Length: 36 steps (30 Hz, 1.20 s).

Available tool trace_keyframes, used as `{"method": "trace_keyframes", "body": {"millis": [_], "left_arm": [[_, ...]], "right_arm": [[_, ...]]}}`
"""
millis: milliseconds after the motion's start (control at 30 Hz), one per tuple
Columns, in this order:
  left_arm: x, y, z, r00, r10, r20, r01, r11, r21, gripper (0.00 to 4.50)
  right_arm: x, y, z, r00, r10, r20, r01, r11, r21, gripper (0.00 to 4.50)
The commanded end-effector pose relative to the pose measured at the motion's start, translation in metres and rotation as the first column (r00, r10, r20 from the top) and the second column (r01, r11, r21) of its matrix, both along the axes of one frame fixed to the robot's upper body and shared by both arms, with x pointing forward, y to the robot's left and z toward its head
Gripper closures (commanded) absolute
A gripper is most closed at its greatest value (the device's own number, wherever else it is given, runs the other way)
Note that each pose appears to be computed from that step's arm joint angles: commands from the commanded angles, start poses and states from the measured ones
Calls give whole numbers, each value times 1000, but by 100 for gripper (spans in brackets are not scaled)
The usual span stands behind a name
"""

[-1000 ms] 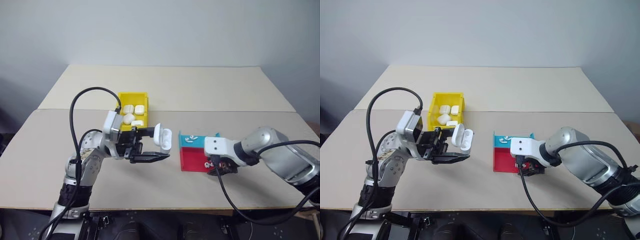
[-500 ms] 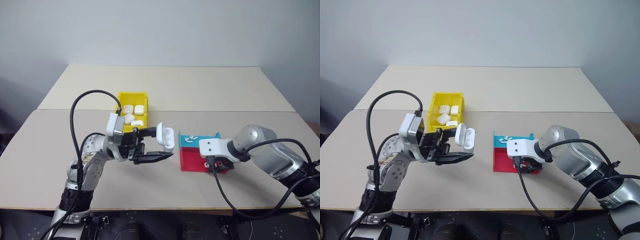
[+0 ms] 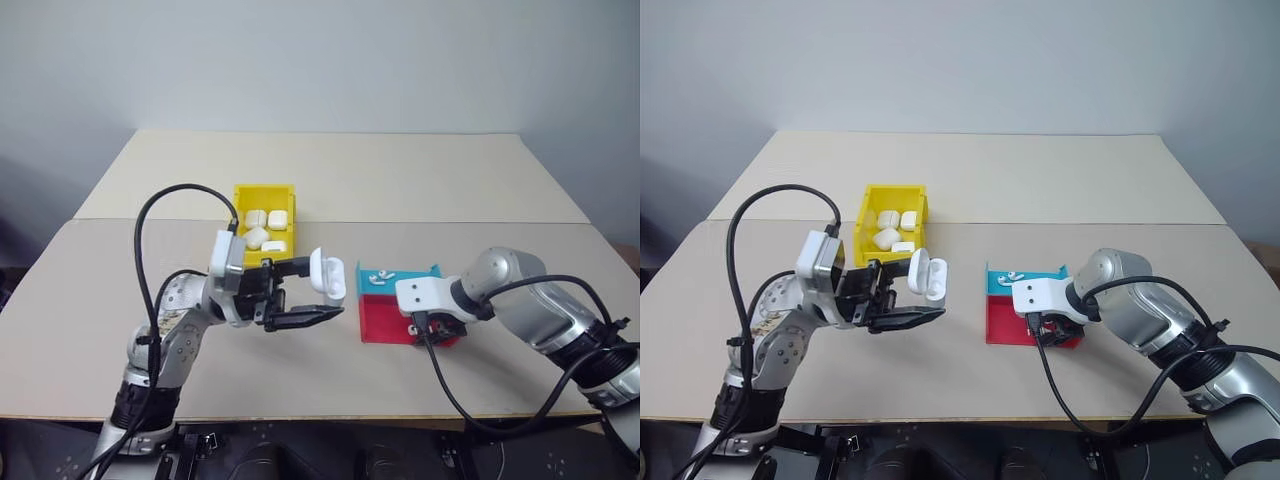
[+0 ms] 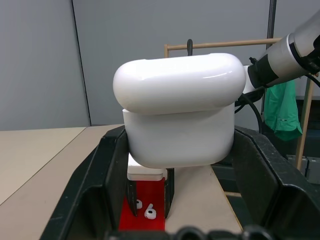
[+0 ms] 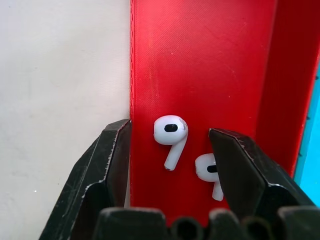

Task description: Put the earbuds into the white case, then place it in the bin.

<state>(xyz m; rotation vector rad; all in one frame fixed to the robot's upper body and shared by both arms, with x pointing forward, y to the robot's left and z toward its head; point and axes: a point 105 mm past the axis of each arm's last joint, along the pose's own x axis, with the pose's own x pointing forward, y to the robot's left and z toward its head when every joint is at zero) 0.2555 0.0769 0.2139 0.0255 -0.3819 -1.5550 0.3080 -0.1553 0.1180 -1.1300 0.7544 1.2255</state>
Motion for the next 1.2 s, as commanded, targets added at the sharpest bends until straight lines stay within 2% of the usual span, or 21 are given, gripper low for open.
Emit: {"method": "trace_keyframes", "body": {"millis": [33, 133, 333, 533, 600, 667, 733, 800, 867, 967, 1033, 1100, 1167, 1200], "left_arm": [[-7, 0, 9, 999, -14, 47, 15, 1000, -15, 174], [-7, 0, 9, 999, -15, 47, 16, 1000, -13, 174], [-11, 0, 8, 999, -50, 19, 50, 999, -9, 174], [-18, 3, 9, 993, -114, 11, 114, 993, 8, 174], [-15, 4, 12, 993, -114, 13, 113, 994, 2, 174], [-13, 2, 16, 993, -116, 21, 116, 993, -10, 174], [-12, 2, 18, 992, -122, 25, 122, 992, -16, 174], [-11, 1, 21, 991, -132, 28, 132, 991, -22, 174], [-8, 1, 23, 990, -136, 29, 137, 990, -24, 174], [-5, -2, 25, 989, -142, 37, 143, 989, -24, 174], [-3, -6, 29, 987, -153, 45, 155, 987, -34, 174], [-1, -9, 31, 986, -159, 51, 161, 986, -44, 174], [1, -11, 33, 986, -157, 55, 160, 986, -49, 174], [2, -13, 33, 986, -156, 58, 159, 986, -52, 174]], "right_arm": [[1, 1, 7, 999, 13, 30, -13, 1000, 8, 285], [0, 1, 6, 1000, 6, 27, -6, 1000, 10, 383], [-8, 4, 9, 1000, 8, 10, -8, 998, 57, 388], [-28, 15, 41, 998, -5, -63, 21, 966, 257, 388], [-34, 21, 59, 995, -23, -100, 59, 922, 383, 388], [-41, 31, 90, 998, 8, -69, 35, 798, 601, 388], [-46, 36, 111, 999, 31, 17, -33, 673, 739, 388], [-50, 41, 139, 990, 5, 138, -125, 464, 877, 388], [-53, 43, 159, 980, -40, 194, -173, 301, 938, 388], [-60, 48, 179, 974, -66, 217, -204, 162, 965, 388], [-63, 51, 193, 978, -67, 198, -196, 40, 980, 388], [-64, 55, 198, 981, -67, 180, -182, -17, 983, 388], [-65, 61, 199, 983, -58, 171, -173, -28, 984, 388], [-66, 67, 196, 984, -49, 173, -174, -12, 985, 388]]}}
